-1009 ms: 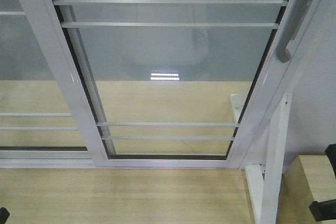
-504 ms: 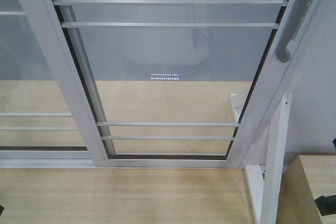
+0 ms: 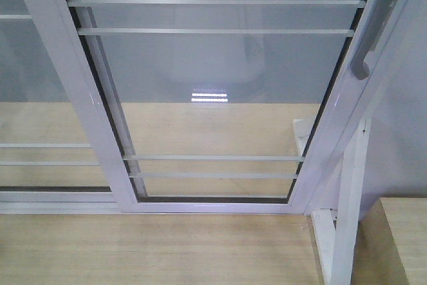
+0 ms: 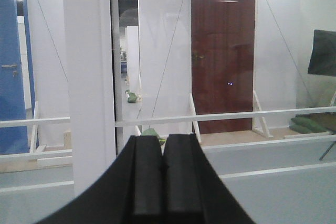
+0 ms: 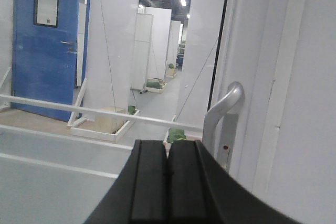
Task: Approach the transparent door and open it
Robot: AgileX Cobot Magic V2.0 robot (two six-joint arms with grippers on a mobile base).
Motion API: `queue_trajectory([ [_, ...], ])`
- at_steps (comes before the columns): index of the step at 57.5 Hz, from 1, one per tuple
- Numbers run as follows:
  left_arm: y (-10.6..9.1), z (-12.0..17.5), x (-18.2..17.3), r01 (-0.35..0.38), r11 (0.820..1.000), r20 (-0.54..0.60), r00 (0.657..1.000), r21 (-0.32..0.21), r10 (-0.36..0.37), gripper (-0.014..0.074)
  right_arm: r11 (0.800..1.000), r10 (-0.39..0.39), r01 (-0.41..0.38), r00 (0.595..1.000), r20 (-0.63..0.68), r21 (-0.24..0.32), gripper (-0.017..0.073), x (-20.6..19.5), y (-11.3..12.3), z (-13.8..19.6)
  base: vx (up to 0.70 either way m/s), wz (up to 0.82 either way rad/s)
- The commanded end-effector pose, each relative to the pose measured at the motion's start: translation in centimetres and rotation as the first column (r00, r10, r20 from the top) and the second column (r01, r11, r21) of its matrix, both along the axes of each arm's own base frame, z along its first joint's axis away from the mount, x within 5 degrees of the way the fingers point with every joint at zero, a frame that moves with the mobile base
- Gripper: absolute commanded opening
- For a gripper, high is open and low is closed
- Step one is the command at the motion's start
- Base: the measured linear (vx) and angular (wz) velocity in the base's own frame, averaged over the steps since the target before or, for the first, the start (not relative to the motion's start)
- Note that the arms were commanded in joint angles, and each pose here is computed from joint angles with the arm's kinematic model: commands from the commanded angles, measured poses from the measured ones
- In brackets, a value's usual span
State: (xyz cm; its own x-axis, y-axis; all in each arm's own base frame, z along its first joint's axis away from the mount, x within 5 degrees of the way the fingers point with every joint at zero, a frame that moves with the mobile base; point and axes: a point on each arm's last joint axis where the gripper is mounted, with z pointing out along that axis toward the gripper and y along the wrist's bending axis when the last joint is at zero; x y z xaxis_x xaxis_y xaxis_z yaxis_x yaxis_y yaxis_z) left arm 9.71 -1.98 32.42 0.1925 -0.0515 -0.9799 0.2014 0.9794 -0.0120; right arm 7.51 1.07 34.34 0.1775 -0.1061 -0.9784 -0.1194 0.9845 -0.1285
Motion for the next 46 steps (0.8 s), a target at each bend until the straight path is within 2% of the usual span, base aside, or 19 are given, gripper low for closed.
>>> queue_trajectory([
  [1, -0.6, 3.1, 2.7, 0.0, 1.0, 0.04, 0.999, -0.017, 0.0, -0.0006, 1.0, -0.007, 0.009, 0.997, 0.075, -0.027, 0.0, 1.7, 0.2, 3.8, 0.0, 0.0],
  [8, -1.3, 4.3, 6.2, 0.0, 1.0, -0.017, 1.0, -0.005, 0.0, -0.0006, 1.0, -0.005, 0.006, 1.0, 0.028, -0.031, 0.0, 4.3, 0.6, 5.0, 0.0, 0.0],
  [15, -1.8, 4.3, 8.5, 0.0, 1.0, -0.061, 0.998, 0.004, 0.0, -0.0006, 1.0, 0.0, 0.001, 0.999, 0.036, -0.023, 0.0, 6.1, 0.9, 5.3, 0.0, 0.0],
  [31, -2.0, 3.7, 9.5, 0.0, 1.0, -0.086, 0.996, 0.011, 0.001, 0.001, 1.0, 0.001, 0.0, 1.0, 0.01, -0.027, 0.002, 7.1, 1.1, 4.8, 0.0, 0.0],
  [40, -2.0, 3.7, 9.5, 0.0, 1.0, -0.086, 0.996, 0.011, 0.001, 0.0081, 1.0, 0.0, 0.0, 1.0, -0.003, -0.029, 0.0121, 7.1, 1.1, 4.7, 0.0, 0.0],
  [46, -2.0, 3.6, 9.5, 0.0, 1.0, -0.09, 0.996, 0.012, 0.001, 0.0177, 1.0, 0.0, 0.0, 1.0, -0.003, -0.029, 0.0256, 7.1, 1.1, 4.7, 0.0, 0.0],
])
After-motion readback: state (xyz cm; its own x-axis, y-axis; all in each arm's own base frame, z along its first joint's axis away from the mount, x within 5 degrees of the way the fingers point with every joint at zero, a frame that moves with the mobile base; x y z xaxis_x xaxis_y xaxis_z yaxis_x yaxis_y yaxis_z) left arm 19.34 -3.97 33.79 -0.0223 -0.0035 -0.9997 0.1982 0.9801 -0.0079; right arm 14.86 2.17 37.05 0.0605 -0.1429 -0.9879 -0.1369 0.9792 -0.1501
